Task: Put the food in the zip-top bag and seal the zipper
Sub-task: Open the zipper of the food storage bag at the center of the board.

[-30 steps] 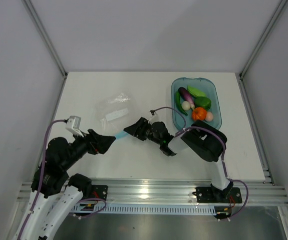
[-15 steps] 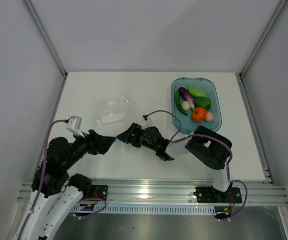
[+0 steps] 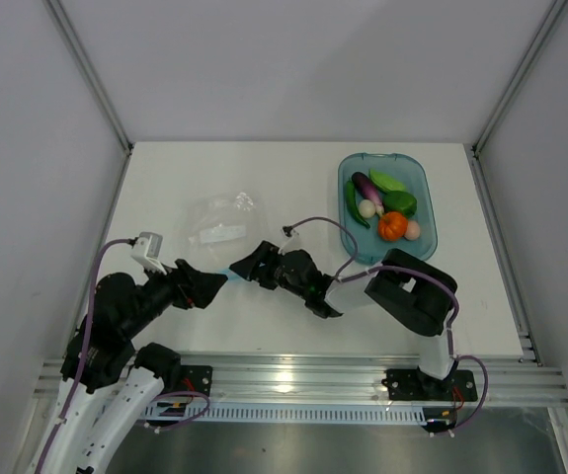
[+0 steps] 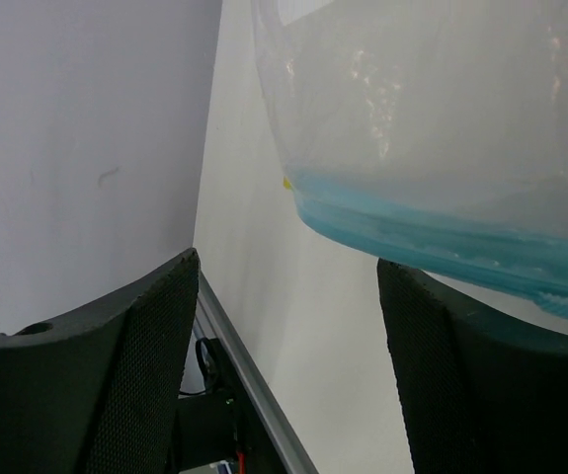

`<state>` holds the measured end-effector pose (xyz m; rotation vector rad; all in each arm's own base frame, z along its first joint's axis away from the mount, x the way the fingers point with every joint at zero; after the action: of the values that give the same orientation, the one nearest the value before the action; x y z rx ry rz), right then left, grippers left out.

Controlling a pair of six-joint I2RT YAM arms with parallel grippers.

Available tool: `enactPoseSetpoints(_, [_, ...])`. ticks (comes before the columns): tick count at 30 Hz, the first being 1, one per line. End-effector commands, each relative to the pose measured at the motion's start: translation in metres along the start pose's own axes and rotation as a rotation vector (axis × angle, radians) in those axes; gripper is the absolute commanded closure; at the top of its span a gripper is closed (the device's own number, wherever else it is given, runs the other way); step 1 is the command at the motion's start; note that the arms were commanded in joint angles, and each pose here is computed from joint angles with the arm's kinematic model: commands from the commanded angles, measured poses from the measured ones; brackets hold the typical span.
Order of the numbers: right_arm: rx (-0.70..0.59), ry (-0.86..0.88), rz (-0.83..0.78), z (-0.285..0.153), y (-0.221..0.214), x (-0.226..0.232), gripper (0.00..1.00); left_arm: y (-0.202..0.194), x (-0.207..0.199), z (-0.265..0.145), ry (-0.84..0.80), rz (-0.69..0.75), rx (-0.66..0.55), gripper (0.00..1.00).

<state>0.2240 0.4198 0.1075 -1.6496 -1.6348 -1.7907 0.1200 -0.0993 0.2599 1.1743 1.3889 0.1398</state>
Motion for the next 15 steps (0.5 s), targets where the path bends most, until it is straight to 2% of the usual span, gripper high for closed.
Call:
enactPoseSetpoints(1, [-0.118, 0.038, 0.010, 0.017, 0.021, 0.010, 0.27, 0.008, -0.006, -0.006, -0.018, 0.033, -0.023, 0.11])
enactPoseSetpoints(14, [-0.299, -0.009, 0.051, 0.045, 0.037, -0.009, 0.47, 0.004, -0.004, -0.004, -0.020, 0.061, -0.006, 0.12])
enactPoseSetpoints(15, [-0.316, -0.019, 0.053, 0.046, 0.038, -0.013, 0.54, 0.006, -0.005, -0.004, -0.024, 0.064, -0.009, 0.12])
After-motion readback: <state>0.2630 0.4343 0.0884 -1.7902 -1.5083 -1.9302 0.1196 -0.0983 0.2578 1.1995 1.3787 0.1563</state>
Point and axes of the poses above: each gripper's point midway between its finger pads, its own z axis out along the fingers, its own x axis along the line the jaws close on, y = z × x, the point moved 5 cm from there along -z, back along the fingers, and after that the axes turned 10 degrees about -z, right-handed, at the moved point
